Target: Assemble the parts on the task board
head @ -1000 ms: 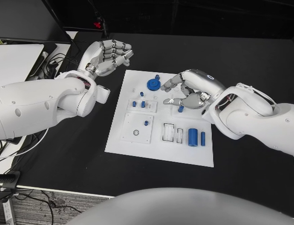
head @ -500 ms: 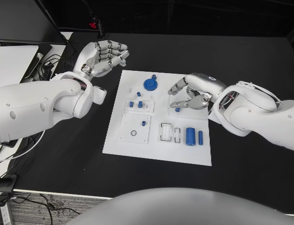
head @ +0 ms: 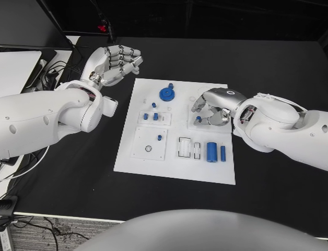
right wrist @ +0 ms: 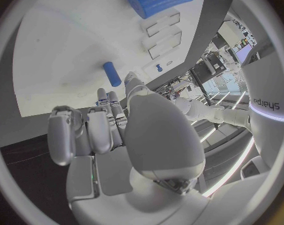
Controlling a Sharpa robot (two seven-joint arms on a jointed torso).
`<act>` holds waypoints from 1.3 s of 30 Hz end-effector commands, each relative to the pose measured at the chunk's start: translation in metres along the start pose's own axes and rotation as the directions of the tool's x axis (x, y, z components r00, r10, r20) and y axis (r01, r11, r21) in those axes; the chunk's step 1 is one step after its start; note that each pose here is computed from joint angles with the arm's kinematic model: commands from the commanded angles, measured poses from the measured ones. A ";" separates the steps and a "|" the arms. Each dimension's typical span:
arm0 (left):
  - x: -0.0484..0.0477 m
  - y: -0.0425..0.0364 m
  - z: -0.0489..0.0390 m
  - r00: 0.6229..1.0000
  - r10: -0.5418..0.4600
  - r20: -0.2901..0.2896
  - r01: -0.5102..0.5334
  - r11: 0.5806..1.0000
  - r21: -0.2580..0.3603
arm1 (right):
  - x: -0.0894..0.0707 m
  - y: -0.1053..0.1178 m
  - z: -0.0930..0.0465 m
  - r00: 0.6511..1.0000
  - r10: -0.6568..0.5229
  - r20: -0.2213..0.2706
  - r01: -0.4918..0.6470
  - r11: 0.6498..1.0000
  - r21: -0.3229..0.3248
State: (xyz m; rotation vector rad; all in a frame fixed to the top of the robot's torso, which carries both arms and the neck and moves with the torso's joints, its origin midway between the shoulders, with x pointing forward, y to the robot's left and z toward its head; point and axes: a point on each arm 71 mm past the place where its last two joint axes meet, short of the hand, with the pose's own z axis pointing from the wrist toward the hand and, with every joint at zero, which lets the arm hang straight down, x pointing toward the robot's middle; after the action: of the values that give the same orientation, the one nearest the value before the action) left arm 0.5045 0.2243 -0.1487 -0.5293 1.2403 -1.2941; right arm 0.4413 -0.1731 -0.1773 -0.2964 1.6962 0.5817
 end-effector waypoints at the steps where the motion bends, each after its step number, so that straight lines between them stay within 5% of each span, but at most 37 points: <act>1: 0.0003 -0.0011 0.0006 1.000 -0.004 -0.001 0.004 1.000 0.007 | 0.002 -0.002 0.001 0.997 -0.068 -0.034 0.070 0.997 0.044; 39: -0.0005 -0.0006 0.0002 1.000 -0.002 0.002 0.002 1.000 0.004 | 0.004 0.004 0.003 0.995 -0.102 -0.022 0.102 0.995 0.015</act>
State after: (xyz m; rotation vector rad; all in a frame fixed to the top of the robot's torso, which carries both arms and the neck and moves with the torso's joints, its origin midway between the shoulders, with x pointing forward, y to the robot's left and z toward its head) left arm 0.5046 0.2249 -0.1492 -0.5305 1.2407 -1.2921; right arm 0.4410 -0.1685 -0.1813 -0.3542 1.7070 0.5062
